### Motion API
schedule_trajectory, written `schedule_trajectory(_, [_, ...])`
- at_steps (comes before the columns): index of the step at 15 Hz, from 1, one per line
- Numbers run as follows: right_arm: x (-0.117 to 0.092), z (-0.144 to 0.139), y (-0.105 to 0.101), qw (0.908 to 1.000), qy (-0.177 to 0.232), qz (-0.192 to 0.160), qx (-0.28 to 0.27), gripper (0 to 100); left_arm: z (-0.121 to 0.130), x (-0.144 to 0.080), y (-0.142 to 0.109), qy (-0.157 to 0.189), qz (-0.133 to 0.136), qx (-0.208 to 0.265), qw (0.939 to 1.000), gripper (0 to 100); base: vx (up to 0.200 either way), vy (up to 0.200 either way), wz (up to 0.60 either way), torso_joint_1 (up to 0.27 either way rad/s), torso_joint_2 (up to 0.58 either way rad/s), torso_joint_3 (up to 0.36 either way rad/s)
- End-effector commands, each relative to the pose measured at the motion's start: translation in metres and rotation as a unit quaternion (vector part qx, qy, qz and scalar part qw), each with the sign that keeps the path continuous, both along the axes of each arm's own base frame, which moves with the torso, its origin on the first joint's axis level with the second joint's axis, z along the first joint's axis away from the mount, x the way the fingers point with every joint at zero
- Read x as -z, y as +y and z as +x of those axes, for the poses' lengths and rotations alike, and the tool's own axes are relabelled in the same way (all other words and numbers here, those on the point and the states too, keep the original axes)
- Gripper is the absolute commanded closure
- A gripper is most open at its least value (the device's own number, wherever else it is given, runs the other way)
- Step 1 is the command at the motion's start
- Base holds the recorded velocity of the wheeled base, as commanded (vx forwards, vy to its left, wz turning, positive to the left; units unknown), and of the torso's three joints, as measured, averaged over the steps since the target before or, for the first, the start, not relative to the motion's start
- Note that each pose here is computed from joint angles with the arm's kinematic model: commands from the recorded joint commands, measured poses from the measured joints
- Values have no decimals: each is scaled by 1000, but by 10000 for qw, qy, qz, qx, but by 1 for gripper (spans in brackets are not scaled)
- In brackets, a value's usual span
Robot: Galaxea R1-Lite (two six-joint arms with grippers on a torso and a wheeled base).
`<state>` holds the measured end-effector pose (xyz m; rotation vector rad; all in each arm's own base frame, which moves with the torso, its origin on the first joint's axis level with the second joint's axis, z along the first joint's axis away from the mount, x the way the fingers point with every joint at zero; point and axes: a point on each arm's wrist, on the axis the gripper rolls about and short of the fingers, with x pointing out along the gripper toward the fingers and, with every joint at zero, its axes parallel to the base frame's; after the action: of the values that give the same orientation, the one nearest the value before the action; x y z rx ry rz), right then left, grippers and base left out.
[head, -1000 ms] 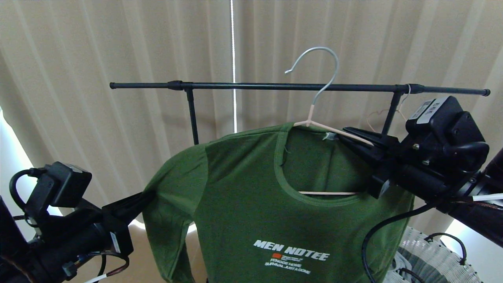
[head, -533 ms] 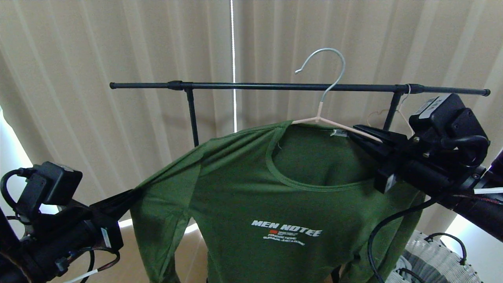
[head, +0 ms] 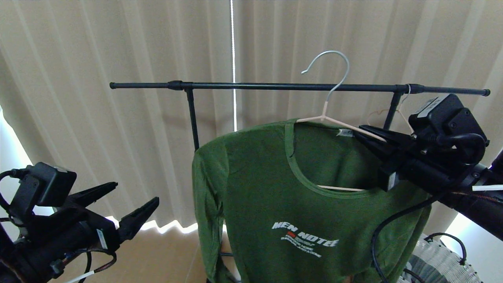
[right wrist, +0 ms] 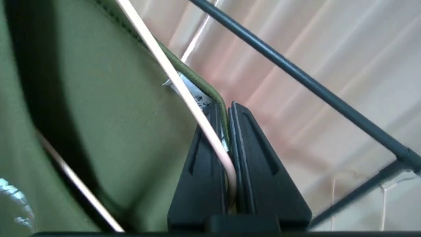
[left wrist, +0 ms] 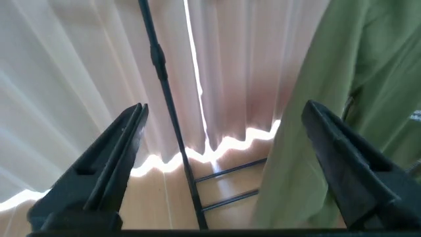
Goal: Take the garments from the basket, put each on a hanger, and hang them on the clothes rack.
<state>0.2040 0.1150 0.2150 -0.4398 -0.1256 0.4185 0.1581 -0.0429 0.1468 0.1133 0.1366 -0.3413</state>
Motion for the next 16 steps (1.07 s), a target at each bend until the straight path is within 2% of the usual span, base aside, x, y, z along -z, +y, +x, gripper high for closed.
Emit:
schedule_trajectory(1, [3, 1, -1, 9996, 147, -98, 222, 100, -9, -8, 2, -240, -79, 21, 9997, 0, 0, 0, 0, 0, 0, 0])
schedule_trajectory(3, [4, -3, -4, 9985, 347, -247, 352, 100, -17, -18, 4, -546, -197, 10, 9983, 0, 0, 0, 0, 0, 0, 0])
schedule_trajectory(5, [-3, -7, -8, 9948, 601, -566, 589, 100, -24, -33, 6, -885, -290, -27, 9956, 0, 0, 0, 0, 0, 0, 0])
schedule_trajectory(7, [-9, -6, -10, 9900, 845, -743, 849, 100, -24, -42, 7, -931, -322, -74, 9951, 0, 0, 0, 0, 0, 0, 0])
schedule_trajectory(10, [-1, -3, -20, 9759, 1141, -977, 1582, 100, -27, -44, 13, -885, -389, -224, 9951, 0, 0, 0, 0, 0, 0, 0])
schedule_trajectory(16, [5, -8, -28, 9725, 1219, -1009, 1707, 100, -29, -46, 14, -980, -393, -244, 9941, 0, 0, 0, 0, 0, 0, 0])
